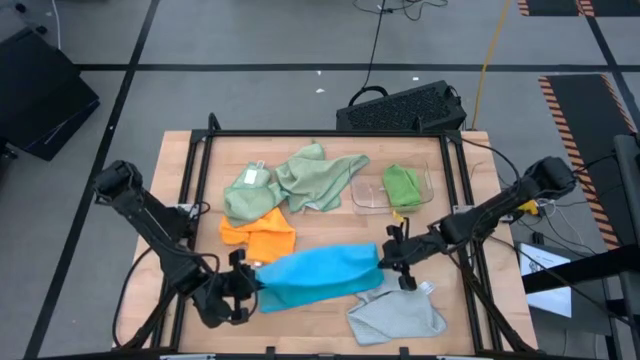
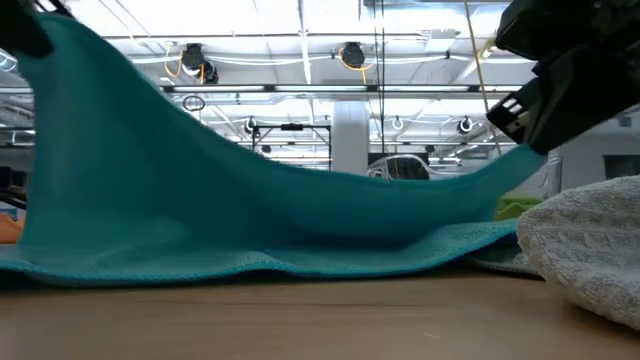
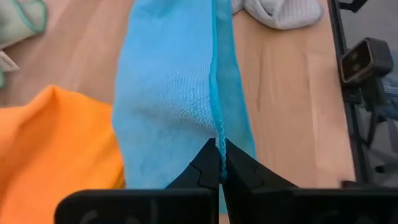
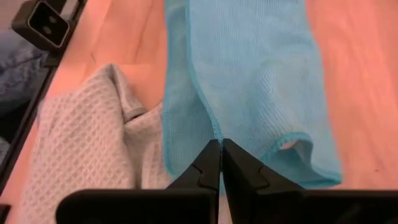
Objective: Fold microfiber towels
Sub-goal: Fold the blue microfiber cloth
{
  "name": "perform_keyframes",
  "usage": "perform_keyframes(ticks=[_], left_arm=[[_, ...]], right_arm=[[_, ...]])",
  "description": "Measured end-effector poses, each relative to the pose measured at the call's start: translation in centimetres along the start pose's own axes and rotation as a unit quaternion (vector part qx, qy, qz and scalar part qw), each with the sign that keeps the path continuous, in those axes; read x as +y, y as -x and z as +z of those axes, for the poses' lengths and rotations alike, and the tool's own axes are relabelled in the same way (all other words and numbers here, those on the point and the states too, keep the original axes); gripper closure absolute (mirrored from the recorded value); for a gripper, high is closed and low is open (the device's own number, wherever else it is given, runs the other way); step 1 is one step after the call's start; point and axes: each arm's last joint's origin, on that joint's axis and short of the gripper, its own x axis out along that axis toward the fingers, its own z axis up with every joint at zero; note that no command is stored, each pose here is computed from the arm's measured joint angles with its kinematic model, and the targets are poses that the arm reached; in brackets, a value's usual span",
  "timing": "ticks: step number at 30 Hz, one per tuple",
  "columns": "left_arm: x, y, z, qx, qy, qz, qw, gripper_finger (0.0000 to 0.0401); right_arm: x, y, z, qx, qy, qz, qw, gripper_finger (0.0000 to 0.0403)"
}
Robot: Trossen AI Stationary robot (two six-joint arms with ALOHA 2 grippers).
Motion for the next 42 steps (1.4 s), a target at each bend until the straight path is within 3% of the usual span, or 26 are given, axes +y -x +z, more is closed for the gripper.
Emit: perform_keyframes(ticks=[8, 14, 19, 30, 36, 39, 42], left_arm=[[-0.9, -1.9, -1.8, 0.042, 0.000, 0.013, 0.999, 0.0392], [-1.7, -3.3, -2.5, 0.059, -0.003, -0.002, 0.998, 0.0397], [-1.9, -4.0, -3.0, 0.075, -0.004, -0.003, 0.997, 0.0387], [-1.9, -4.2, -3.3, 0.084, -0.006, -0.001, 0.996, 0.0387], [-2.1, -4.2, -3.3, 0.092, 0.002, -0.016, 0.996, 0.0396], [-2.1, -4.3, -3.3, 0.092, 0.003, -0.015, 0.996, 0.0374], [-2.1, -4.3, -3.2, 0.091, 0.012, -0.013, 0.996, 0.0318]], right_arm=[[0.4, -1.4, -0.9, 0.035, -0.011, -0.003, 0.999, 0.0399], [0.7, -2.7, -1.4, 0.060, -0.016, 0.035, 0.997, 0.0399], [0.6, -3.2, -1.7, 0.073, -0.015, 0.035, 0.997, 0.0395], [0.8, -2.9, -1.4, 0.070, 0.000, 0.066, 0.995, 0.0313], [1.1, -1.9, -0.6, 0.037, 0.012, 0.078, 0.996, 0.0279], [1.1, -1.4, -0.3, 0.021, 0.014, 0.081, 0.996, 0.0274], [1.1, -1.0, -0.1, 0.007, 0.014, 0.069, 0.997, 0.0273]])
